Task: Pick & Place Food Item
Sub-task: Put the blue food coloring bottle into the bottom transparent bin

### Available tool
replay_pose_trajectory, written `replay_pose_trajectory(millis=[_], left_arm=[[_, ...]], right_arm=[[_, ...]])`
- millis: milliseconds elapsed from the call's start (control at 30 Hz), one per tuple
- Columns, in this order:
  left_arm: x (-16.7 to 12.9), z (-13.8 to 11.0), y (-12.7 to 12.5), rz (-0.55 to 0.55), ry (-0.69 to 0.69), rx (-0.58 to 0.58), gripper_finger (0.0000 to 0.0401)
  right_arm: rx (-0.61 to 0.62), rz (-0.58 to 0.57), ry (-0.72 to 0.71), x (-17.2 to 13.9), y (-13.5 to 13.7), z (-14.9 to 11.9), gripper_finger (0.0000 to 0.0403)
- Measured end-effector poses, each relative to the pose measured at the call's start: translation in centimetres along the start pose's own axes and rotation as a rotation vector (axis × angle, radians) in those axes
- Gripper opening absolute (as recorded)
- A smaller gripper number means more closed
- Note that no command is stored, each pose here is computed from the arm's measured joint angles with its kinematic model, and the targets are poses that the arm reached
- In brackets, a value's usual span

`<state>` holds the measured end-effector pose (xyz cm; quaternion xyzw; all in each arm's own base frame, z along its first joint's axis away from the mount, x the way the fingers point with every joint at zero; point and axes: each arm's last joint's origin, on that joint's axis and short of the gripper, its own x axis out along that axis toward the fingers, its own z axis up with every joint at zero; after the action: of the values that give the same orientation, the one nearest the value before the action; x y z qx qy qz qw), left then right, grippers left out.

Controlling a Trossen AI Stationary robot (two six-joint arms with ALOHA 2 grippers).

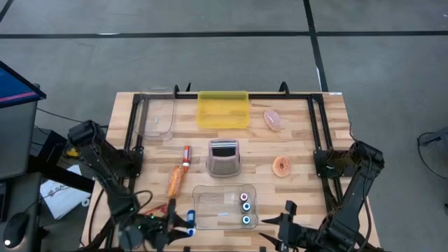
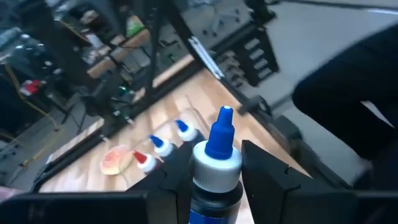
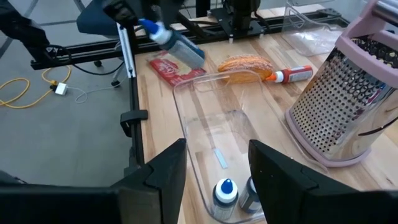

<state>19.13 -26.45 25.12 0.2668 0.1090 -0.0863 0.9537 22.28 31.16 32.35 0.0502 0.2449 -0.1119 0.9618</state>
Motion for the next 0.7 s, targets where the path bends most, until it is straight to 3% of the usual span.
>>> replay_pose_trajectory(millis=[167, 333, 567, 700], left_arm=[[1.7, -1.3, 1.8, 0.016, -0.2, -0.097, 0.0104], [2.9, -4.2, 4.2, 0.056, -0.332, -0.245, 0.0104], [4.3, -8.1, 7.7, 0.103, -0.37, -0.487, 0.0104], [5.7, -9.5, 8.1, 0.066, -0.344, -0.534, 0.0104]], right_arm=[[-0.013, 0.0, -0.005, -0.3, 0.1, -0.2, 0.0164], [-0.023, 0.003, -0.005, -0.5, 0.1, -0.3, 0.0164], [-0.05, -0.007, 0.003, -0.5, 0.0, -0.4, 0.0164], [-0.053, -0.007, 0.003, -0.5, 0.0, -0.4, 0.0164]])
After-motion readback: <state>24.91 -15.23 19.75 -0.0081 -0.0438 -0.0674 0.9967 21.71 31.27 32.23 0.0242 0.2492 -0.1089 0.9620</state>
